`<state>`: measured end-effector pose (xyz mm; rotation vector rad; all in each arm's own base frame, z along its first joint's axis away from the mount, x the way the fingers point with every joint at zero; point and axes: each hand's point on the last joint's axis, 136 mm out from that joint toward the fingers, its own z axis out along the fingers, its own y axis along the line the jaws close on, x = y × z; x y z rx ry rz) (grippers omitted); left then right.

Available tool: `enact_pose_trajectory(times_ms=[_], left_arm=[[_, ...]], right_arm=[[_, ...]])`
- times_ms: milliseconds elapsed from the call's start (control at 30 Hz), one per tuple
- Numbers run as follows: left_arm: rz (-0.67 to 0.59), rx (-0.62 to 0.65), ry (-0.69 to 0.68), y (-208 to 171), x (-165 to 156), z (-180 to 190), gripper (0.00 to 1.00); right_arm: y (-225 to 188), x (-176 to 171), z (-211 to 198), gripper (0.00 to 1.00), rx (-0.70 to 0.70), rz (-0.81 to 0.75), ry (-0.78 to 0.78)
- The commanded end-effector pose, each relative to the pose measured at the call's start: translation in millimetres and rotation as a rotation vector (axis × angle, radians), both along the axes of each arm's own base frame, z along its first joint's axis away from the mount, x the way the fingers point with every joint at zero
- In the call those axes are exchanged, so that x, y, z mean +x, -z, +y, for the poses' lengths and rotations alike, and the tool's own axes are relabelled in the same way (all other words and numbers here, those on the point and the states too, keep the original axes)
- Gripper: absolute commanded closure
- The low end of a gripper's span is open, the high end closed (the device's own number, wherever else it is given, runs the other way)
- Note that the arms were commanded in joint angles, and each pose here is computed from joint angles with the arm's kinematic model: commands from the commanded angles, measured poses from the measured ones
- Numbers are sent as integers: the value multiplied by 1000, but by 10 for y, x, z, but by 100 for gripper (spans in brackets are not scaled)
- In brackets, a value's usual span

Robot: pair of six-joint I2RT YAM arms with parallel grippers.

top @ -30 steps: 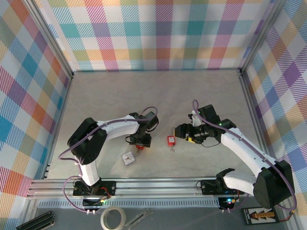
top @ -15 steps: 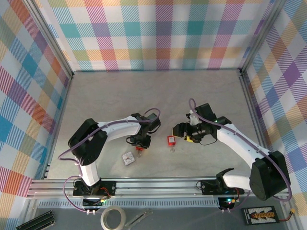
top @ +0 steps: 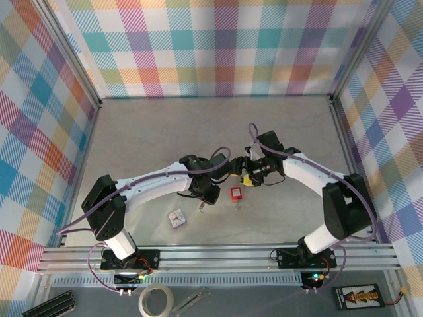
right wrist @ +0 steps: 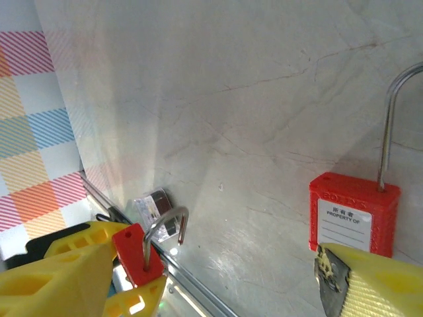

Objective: Unlock with the key

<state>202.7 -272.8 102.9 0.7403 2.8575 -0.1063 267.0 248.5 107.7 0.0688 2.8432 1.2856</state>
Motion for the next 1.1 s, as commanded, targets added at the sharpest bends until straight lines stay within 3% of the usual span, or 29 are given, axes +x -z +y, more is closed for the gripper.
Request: enact_pose_trajectory(times_ms=[0, 233, 767, 1067], left_arm=[[-8, 11, 34, -47, -35, 18, 92], [34, 15, 6, 222, -35, -33, 93], [161, -168, -115, 447, 135, -326, 95], [187, -107, -197, 670, 240, -132, 96]], right_arm=[[-83, 56, 113, 21, 69, 13, -19], [9, 8, -32, 20, -12, 5, -7], [-146, -63, -673, 16, -113, -58, 113], [-183, -137, -683, 16, -95, -78, 116]])
